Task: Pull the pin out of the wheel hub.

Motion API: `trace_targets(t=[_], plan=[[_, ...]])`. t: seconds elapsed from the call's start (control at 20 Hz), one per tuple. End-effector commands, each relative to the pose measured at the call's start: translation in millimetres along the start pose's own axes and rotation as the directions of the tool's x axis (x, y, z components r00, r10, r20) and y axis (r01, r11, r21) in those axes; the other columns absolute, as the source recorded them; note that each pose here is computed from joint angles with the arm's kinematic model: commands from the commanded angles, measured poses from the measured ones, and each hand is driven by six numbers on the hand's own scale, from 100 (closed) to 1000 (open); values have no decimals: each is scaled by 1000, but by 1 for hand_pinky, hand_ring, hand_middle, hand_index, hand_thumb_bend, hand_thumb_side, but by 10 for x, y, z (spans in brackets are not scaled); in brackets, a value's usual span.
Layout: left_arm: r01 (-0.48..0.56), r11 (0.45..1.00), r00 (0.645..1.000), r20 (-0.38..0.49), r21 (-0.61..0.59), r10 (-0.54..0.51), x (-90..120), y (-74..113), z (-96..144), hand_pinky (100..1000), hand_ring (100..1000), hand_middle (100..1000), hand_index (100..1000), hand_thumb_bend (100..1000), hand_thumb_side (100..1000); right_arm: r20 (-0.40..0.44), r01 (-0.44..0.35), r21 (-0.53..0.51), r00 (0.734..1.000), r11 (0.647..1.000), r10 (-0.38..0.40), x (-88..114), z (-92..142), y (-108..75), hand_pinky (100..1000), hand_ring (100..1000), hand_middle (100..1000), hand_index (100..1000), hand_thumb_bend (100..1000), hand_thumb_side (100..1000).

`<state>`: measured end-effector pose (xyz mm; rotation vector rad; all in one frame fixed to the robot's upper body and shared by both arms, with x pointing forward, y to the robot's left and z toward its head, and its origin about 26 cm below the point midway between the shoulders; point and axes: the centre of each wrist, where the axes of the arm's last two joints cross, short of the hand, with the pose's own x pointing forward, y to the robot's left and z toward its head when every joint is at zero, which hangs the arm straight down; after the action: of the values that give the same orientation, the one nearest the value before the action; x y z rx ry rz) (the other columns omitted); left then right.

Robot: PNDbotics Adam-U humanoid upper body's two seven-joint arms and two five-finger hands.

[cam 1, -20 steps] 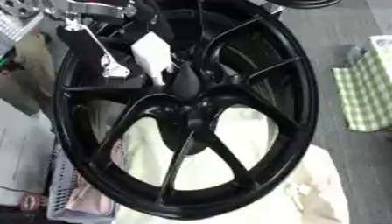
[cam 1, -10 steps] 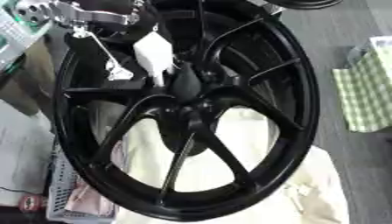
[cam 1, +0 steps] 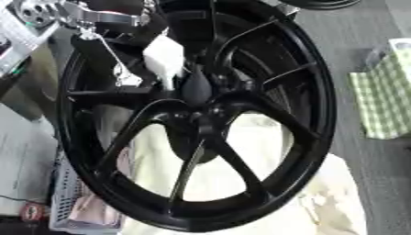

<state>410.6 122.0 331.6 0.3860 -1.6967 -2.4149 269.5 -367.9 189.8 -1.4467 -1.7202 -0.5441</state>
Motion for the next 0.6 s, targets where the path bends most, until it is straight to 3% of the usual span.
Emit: trace_targets(t=[0.05, 0.6], plan=[[158, 979, 981, 131, -130, -141, 61, 183, 86, 845, 690, 482, 668, 100, 271, -128, -138, -201, 985, 970, 113, 55, -48, -48, 698, 681, 747, 757, 100, 525], [89, 992, 989, 127, -94, -77, 99, 252, 115, 767, 599, 386, 551, 100, 276, -132, -148, -209, 984, 967, 122, 55, -63, -57, 698, 682, 748, 758, 100, 525]])
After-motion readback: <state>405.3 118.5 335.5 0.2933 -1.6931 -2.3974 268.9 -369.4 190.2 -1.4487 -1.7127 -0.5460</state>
